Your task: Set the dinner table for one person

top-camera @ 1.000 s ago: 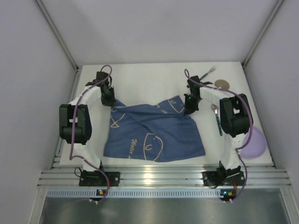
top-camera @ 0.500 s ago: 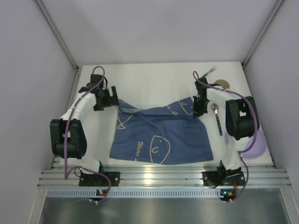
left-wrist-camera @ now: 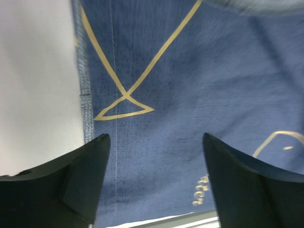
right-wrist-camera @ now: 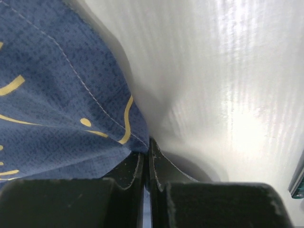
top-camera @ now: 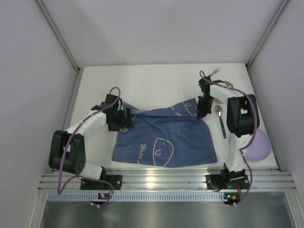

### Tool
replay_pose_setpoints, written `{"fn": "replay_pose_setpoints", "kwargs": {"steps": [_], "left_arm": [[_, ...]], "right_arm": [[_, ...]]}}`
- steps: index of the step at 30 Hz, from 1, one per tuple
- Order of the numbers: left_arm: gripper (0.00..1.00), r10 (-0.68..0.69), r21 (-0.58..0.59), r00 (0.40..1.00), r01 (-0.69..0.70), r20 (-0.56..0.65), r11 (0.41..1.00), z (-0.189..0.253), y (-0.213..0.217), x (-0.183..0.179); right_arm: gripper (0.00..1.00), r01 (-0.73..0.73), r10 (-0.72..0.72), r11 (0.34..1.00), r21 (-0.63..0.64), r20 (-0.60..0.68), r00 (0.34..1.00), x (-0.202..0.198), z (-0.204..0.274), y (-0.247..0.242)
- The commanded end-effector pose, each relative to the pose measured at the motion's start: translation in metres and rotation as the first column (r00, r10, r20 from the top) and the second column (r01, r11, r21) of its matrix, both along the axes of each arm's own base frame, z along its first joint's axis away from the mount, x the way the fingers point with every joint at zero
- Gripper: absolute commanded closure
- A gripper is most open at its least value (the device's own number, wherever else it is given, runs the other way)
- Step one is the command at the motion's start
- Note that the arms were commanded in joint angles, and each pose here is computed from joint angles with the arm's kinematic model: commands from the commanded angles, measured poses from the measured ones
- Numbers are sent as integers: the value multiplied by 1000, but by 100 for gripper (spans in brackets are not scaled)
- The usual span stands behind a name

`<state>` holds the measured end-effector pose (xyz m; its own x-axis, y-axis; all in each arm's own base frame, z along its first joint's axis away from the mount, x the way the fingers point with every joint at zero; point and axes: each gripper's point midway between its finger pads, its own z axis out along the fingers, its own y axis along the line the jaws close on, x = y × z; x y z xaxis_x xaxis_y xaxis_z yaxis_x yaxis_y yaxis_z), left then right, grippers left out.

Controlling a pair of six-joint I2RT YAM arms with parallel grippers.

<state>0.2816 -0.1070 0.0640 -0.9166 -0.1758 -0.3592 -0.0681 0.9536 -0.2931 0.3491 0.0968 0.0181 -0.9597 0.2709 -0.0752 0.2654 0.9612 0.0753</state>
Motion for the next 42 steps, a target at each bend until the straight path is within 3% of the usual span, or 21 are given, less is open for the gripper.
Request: {"fn": "replay_pose_setpoints", "kwargs": {"steps": [1,4,5,6,8,11,15,20,22,23,25,27,28,30,31,36,40,42], "left_arm": [[20,-16,64,995,23,-99,998,-37,-7,-11],[40,0,142,987,23,-158,990,-57,-1,-14],[56,5,165,981,28,-196,986,-65,1,-15],[65,9,175,978,28,-207,984,-68,2,-15],[100,11,187,975,31,-220,982,-69,1,-11],[100,34,240,979,16,-202,971,-60,10,-3],[100,123,332,978,-61,-167,941,-24,31,-7],[100,167,329,974,-110,-150,938,-4,36,-19],[100,172,318,973,-116,-153,941,-5,34,-22],[100,169,311,973,-114,-156,943,-6,33,-23],[90,172,304,974,-120,-149,945,-11,33,-22],[73,175,307,974,-123,-147,944,-12,33,-21],[53,181,311,973,-128,-146,942,-11,33,-20],[24,195,304,971,-146,-137,941,-4,32,-18],[2,198,299,972,-153,-127,942,0,32,-17],[2,227,269,973,-206,-49,941,32,32,-8],[2,230,232,973,-227,11,946,54,28,0],[2,225,218,974,-226,31,949,59,26,3]], "right_arm": [[100,138,-136,981,-135,20,990,18,-13,-42],[100,153,-149,973,-173,36,988,19,-7,-50],[100,158,-151,971,-179,49,987,18,-4,-52],[100,160,-152,971,-177,59,987,18,-2,-52],[100,166,-152,971,-174,89,984,19,4,-53],[100,177,-161,969,-172,98,982,20,7,-56],[100,145,-138,986,-81,93,986,24,8,-40],[100,88,-87,996,-8,120,989,33,11,-24],[93,55,-57,998,17,132,990,35,14,-17],[83,47,-49,999,20,141,989,37,16,-16],[72,29,-32,999,21,156,987,39,21,-15],[54,13,-17,1000,23,166,986,39,27,-13],[48,-1,-4,1000,25,184,983,40,35,-9],[29,-32,25,999,25,212,977,40,46,-4],[27,-56,46,998,32,257,965,43,64,3],[21,-125,103,992,18,456,884,46,151,17],[13,-48,74,997,-57,681,729,46,243,-6],[13,34,72,990,-139,688,722,45,255,-30]]}}
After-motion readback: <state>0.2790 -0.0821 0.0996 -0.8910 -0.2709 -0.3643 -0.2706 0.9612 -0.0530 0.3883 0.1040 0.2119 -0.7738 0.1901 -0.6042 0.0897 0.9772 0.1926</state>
